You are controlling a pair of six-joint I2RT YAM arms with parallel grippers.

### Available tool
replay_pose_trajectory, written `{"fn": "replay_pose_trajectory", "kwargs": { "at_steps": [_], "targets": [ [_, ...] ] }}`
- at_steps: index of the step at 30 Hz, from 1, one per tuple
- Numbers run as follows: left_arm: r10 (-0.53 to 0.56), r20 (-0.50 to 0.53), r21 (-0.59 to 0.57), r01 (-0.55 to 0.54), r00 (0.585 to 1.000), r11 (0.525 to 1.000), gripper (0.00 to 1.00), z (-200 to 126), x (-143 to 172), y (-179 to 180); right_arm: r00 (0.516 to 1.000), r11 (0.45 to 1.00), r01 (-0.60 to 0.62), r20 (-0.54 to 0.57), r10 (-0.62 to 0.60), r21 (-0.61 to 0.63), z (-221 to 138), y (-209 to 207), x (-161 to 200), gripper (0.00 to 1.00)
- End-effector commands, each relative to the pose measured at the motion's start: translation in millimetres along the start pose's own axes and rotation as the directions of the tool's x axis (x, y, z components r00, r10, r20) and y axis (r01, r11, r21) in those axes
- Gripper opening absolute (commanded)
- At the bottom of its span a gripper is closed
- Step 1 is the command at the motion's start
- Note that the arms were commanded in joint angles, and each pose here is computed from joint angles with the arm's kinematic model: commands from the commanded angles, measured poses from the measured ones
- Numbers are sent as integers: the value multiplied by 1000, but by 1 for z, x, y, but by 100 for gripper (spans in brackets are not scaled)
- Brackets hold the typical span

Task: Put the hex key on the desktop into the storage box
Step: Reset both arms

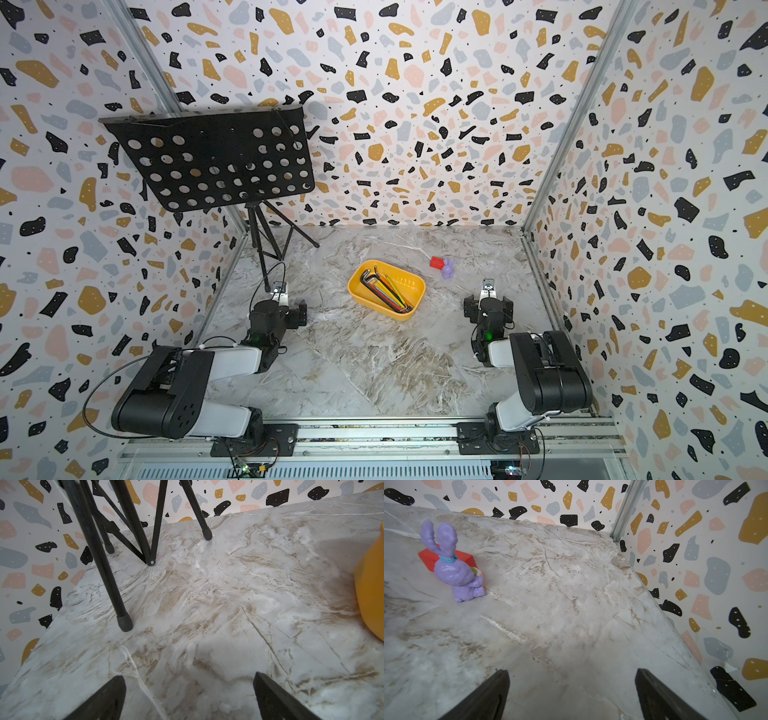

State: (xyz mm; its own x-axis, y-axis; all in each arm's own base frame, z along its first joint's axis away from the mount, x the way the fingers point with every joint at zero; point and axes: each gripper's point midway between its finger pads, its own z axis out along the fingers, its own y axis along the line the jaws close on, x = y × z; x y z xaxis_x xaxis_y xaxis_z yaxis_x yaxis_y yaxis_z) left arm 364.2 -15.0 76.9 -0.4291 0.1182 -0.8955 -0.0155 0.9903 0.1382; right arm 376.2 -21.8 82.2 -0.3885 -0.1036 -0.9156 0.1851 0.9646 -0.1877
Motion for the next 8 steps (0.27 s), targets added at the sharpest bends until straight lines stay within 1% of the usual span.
{"fn": "replay_pose_trajectory", "kwargs": {
  "at_steps": [1, 8],
  "targets": [
    [-16, 68, -5, 16, 998, 1000, 100, 1, -21, 2, 1000, 1000, -13, 24, 13, 1, 0, -1, -7, 100],
    [-17, 67, 0, 17, 998, 1000, 100, 1, -22, 3, 1000, 1000, -13, 23, 13, 1, 0, -1, -7, 100]
  ]
}}
